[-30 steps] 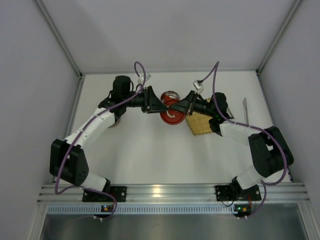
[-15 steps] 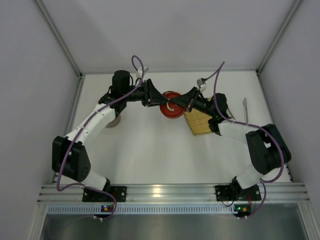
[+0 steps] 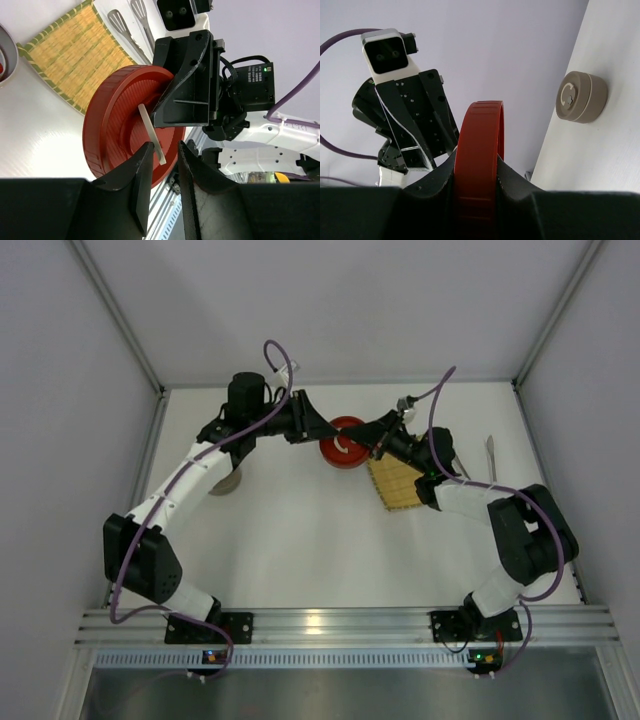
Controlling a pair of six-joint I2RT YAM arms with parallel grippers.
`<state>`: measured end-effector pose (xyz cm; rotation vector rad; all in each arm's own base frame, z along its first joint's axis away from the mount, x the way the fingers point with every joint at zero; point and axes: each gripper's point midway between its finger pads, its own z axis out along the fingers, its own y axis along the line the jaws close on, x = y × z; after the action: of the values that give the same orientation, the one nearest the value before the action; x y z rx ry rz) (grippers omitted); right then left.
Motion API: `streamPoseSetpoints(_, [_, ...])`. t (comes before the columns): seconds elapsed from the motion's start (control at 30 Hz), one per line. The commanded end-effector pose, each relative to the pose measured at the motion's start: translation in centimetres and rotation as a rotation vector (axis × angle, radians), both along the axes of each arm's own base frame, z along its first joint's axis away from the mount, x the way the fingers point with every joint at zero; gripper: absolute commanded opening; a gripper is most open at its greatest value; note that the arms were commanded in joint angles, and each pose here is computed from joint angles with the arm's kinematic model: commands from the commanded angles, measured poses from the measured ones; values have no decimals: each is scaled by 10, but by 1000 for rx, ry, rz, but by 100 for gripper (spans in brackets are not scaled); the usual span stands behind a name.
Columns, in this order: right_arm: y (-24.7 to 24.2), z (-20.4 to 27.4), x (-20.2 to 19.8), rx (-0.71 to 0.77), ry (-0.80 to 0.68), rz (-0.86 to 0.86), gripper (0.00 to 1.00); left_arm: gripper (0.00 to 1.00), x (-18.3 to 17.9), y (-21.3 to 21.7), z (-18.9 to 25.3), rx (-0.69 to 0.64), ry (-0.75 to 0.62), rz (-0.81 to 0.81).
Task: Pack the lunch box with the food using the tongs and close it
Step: Adjust the box lid.
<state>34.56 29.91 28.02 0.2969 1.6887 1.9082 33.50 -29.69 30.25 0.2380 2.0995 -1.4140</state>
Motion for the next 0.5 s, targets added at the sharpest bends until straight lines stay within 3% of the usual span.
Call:
streamPoseSetpoints(0.0, [15, 67, -40, 122, -230, 131, 0, 31, 5, -9, -9, 61, -42, 12])
streamPoseSetpoints(0.27, [19, 77, -37, 89, -302, 124, 0, 27, -9, -21, -4, 3, -32, -77])
streamPoseSetpoints(0.47, [20, 73, -36, 64, -303, 126, 0, 22, -9, -14, -6, 38, -50, -51])
